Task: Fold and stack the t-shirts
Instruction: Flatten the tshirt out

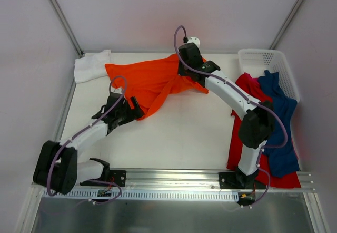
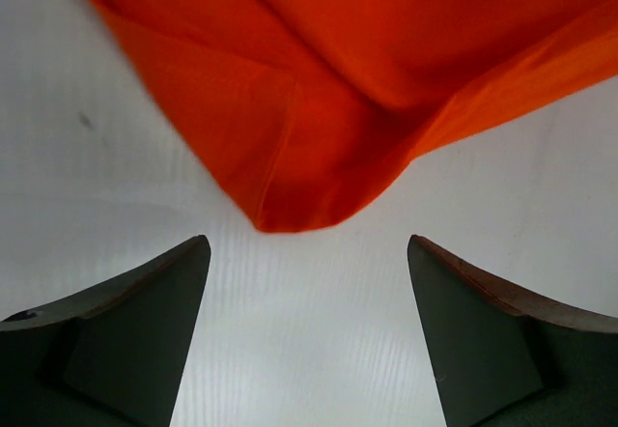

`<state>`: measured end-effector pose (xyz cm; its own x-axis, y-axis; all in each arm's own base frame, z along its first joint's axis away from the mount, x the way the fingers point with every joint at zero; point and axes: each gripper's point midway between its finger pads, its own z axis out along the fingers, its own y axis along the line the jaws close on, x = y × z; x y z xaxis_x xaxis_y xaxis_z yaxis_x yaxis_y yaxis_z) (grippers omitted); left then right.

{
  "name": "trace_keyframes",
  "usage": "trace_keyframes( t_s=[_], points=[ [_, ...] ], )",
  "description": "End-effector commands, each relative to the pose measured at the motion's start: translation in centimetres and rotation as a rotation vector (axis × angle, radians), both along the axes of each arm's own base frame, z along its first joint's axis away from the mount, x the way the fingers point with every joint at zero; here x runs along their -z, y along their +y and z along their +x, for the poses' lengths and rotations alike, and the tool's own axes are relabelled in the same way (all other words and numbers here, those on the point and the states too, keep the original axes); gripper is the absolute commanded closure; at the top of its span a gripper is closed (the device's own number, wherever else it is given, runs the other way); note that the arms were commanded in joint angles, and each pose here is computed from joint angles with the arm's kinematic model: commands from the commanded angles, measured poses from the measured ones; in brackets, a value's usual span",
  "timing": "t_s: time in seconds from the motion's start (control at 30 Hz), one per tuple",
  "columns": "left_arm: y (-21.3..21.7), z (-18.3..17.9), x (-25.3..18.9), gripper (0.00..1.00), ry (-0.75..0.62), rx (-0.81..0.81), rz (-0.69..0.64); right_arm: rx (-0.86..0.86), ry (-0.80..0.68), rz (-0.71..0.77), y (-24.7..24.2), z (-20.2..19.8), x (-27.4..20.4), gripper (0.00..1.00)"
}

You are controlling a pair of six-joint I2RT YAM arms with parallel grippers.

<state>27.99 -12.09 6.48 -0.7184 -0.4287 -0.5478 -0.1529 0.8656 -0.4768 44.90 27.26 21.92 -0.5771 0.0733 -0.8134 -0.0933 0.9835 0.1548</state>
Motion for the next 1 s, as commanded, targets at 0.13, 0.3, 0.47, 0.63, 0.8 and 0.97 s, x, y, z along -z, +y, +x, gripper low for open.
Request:
trace_keyframes(
  t_s=[0.13, 0.3, 0.47, 0.63, 0.8, 0.97],
  points=[
    [-1.8, 4.5, 2.0, 0.22, 0.044, 0.061, 0.072, 0.010, 0.018, -0.066, -1.9, -2.4, 0.1, 0.99],
    [-1.5, 5.0, 4.0, 0.30, 0.089, 0.047, 0.105, 0.011, 0.041, -0.078, -2.3, -3.1, 1.6, 1.00],
    [-0.6, 5.4, 4.6, 0.37, 0.091, 0.018, 0.151, 0.016, 0.051, -0.091, -2.6, -3.3, 2.6, 1.00],
    [-0.3, 5.5, 4.6, 0.56, 0.093, 0.012, 0.173, 0.021, 0.067, -0.103, -3.1, -3.7, 3.6, 1.00],
    [0.1, 5.5, 4.9, 0.80, 0.101, 0.000, 0.195, 0.025, 0.077, -0.112, -3.4, -4.1, 4.3, 0.99],
    [0.8, 5.4, 4.5, 1.00, 0.100, -0.030, 0.218, 0.029, 0.082, -0.116, -4.0, -4.8, 4.6, 1.00]
  ],
)
